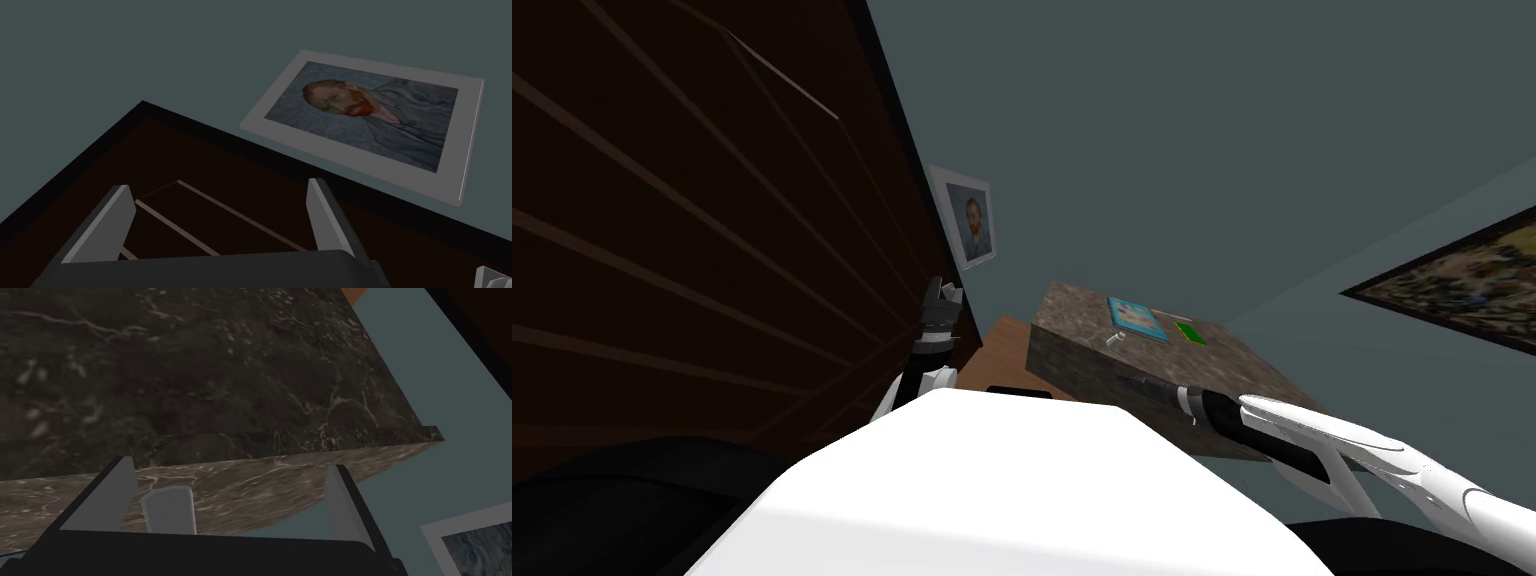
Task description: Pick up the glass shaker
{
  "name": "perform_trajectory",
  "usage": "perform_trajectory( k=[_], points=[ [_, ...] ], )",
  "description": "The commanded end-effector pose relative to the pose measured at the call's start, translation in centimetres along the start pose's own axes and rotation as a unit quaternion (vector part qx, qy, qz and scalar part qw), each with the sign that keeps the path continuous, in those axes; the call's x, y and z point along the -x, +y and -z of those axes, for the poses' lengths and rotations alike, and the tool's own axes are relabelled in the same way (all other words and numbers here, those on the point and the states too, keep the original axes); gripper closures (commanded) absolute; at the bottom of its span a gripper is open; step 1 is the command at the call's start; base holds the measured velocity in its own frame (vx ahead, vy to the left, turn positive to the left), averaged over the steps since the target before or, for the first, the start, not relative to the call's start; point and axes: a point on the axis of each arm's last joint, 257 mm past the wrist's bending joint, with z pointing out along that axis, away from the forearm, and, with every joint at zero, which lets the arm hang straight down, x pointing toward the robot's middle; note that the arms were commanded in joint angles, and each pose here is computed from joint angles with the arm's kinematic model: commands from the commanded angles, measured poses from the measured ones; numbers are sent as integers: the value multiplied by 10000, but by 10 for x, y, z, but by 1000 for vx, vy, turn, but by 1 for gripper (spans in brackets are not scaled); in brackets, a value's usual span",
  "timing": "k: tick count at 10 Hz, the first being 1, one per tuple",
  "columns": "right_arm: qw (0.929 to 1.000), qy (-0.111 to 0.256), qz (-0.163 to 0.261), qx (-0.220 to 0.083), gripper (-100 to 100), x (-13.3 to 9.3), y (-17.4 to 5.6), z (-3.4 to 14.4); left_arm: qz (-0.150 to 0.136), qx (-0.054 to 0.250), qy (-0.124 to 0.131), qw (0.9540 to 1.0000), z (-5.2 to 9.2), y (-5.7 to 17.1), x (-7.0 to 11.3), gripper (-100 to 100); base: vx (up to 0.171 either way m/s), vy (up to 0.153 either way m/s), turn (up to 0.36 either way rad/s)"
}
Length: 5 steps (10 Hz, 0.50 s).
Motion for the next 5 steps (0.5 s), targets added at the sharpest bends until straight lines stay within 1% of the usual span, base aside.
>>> perform_trajectory(
  k=[1,2,4,5],
  points=[
    [9991,174,298,-237,-100,1,-20,9,0,0,0,10000,0,0,0,0,86,-6,136],
    [9987,221,381,-272,-100,4,-23,12,0,0,0,10000,0,0,0,0,69,-5,32],
    [9947,434,757,-544,-100,9,-44,24,0,0,0,10000,0,0,0,0,66,0,72],
    [9939,467,819,-568,-100,11,-45,25,0,0,0,10000,0,0,0,0,57,1,43]
  ],
)
